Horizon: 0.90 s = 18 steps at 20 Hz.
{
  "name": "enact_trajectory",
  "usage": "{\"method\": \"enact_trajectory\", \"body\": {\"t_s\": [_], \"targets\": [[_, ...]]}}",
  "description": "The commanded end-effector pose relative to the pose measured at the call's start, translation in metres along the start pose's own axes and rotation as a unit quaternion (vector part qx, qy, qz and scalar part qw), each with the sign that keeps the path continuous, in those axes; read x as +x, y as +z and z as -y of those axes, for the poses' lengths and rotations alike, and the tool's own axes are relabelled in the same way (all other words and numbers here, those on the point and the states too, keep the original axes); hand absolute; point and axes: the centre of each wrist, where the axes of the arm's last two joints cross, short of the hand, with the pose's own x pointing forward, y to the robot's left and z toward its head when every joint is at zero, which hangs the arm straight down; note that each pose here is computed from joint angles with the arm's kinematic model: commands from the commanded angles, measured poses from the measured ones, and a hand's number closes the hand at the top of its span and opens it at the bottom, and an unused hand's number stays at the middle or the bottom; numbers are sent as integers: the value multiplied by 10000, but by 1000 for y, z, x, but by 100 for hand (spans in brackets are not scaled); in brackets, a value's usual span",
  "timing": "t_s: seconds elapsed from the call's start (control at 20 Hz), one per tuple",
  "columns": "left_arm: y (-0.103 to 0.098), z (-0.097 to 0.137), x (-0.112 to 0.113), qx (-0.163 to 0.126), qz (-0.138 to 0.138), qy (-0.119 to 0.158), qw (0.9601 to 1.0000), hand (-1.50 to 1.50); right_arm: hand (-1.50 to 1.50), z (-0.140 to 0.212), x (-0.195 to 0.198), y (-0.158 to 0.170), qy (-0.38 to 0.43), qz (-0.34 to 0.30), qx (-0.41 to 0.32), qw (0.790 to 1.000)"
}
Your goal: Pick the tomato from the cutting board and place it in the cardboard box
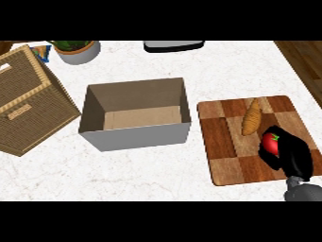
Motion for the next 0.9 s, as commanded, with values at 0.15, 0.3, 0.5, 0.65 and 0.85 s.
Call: {"method": "enact_trajectory", "body": {"t_s": [0.15,0.3,0.5,0.65,0.85], "targets": [[21,17,-30,-351,-706,67,9969,0,150,13,74,24,-196,502,-1224,9910],[18,17,-23,-403,-589,63,9974,0,150,19,116,42,-330,674,-1450,9866],[16,21,-14,-540,-554,140,9969,0,150,42,175,67,-607,653,-1542,9840],[18,38,-13,-677,-469,251,9963,0,150,63,224,89,-906,593,-1643,9805],[15,38,-8,-775,-334,266,9961,0,150,98,259,101,-1076,205,-1872,9762]]}}
